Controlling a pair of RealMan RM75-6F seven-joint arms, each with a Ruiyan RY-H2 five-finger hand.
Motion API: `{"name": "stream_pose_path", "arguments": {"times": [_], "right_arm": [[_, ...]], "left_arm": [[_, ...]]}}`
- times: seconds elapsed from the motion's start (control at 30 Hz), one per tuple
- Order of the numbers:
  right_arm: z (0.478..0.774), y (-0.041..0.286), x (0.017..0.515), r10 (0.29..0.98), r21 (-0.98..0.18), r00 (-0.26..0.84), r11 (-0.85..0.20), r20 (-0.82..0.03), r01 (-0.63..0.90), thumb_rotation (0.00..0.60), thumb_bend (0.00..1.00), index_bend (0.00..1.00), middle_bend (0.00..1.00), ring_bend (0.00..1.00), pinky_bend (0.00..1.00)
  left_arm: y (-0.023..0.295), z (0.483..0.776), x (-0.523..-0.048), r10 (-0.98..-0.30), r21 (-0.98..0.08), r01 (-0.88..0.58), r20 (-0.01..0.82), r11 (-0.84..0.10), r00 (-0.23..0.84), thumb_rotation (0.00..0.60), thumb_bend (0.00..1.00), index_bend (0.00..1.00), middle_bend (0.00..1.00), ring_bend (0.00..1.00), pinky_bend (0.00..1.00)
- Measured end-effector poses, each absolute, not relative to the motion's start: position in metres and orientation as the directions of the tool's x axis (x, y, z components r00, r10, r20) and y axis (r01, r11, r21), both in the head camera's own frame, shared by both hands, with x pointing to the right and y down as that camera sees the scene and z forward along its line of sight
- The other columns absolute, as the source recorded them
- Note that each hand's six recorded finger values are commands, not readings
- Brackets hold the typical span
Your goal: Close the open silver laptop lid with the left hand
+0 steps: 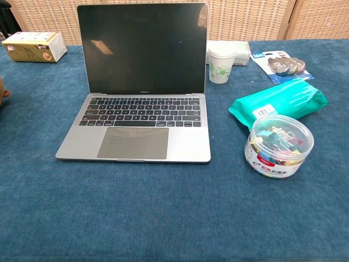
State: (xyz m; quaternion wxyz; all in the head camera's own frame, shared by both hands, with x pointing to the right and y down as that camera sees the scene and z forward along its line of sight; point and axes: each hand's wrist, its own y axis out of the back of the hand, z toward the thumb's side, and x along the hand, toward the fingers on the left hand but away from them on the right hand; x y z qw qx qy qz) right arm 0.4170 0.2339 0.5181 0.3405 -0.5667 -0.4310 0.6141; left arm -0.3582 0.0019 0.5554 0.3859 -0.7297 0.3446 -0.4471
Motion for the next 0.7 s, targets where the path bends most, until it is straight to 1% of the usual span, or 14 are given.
{"name": "stream_pose_path", "arguments": {"times": [0.23,0.47,0.7], "right_arm": [[0.518,0.234,0.417,0.905,-0.913,-0.124,-0.402,-0.408,0.073,0.600,0.37,0.14,0.00,0.00,0.00],[0.517,0.234,0.420,0.901,-0.909,-0.126,-0.407,-0.415,0.083,0.600,0.37,0.14,0.00,0.00,0.00],[0.517,0.234,0.425,0.893,-0.903,-0.137,-0.419,-0.428,0.090,0.600,0.37,0.14,0.00,0.00,0.00]], "left_arm": [[-0.008,0.561,-0.336,-0.825,-0.863,-0.142,0.398,-0.486,0.402,0.600,0.19,0.16,0.01,0.05,0.14],[-0.021,0.582,-0.288,-0.790,-0.846,-0.140,0.403,-0.514,0.462,0.600,0.19,0.16,0.01,0.05,0.14],[-0.027,0.589,-0.252,-0.771,-0.843,-0.147,0.384,-0.517,0.508,0.600,0.19,0.16,0.01,0.05,0.14]]}}
